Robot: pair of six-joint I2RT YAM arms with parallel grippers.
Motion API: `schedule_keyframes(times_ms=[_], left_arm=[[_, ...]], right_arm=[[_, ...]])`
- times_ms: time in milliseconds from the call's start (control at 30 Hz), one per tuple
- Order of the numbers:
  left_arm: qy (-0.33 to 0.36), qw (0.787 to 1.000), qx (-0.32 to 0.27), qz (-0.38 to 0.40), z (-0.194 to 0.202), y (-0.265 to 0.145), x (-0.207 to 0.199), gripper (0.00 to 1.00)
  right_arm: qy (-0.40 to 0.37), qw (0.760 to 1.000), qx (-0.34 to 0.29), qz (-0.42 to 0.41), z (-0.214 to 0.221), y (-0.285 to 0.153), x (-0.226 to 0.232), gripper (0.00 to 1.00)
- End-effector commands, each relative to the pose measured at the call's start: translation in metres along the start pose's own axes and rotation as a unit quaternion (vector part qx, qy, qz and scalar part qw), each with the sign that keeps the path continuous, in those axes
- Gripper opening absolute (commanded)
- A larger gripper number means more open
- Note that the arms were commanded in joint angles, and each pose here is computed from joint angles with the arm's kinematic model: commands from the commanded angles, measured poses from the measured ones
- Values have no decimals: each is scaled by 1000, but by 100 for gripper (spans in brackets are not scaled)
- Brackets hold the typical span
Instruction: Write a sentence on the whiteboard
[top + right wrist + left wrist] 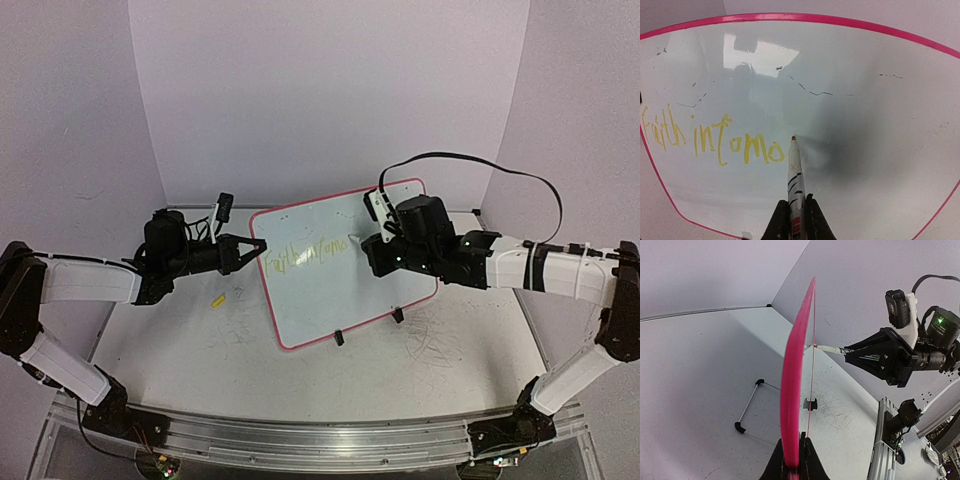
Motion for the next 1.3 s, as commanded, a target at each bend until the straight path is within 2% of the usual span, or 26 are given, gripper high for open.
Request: schedule_keyframes(times_ms=[0, 467, 1000, 1267], left_arm=[[28, 999, 10, -11, -1, 4, 1, 0], [29, 999, 11, -12, 1, 3, 0, 0], [28, 999, 12, -14, 3, 2, 1, 0], [28, 999, 12, -14, 3, 2, 1, 0]], right_arm=[[3, 1000, -5, 14, -3, 4, -4, 0], [1, 1000, 8, 15, 2, 12, -2, 0], [10, 999, 35, 6, 25, -1, -1, 0], [9, 999, 33, -2, 23, -4, 3, 0]])
Point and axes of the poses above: each gripper's point midway between its finger pads, its own y axis out along the fingers, its own x axis along the line the jaws close on, z = x × y, the point moved 1 cm from there along -y, back along the fingers, and after that the axes turned 8 degrees about -y, right-handed, at the moved point
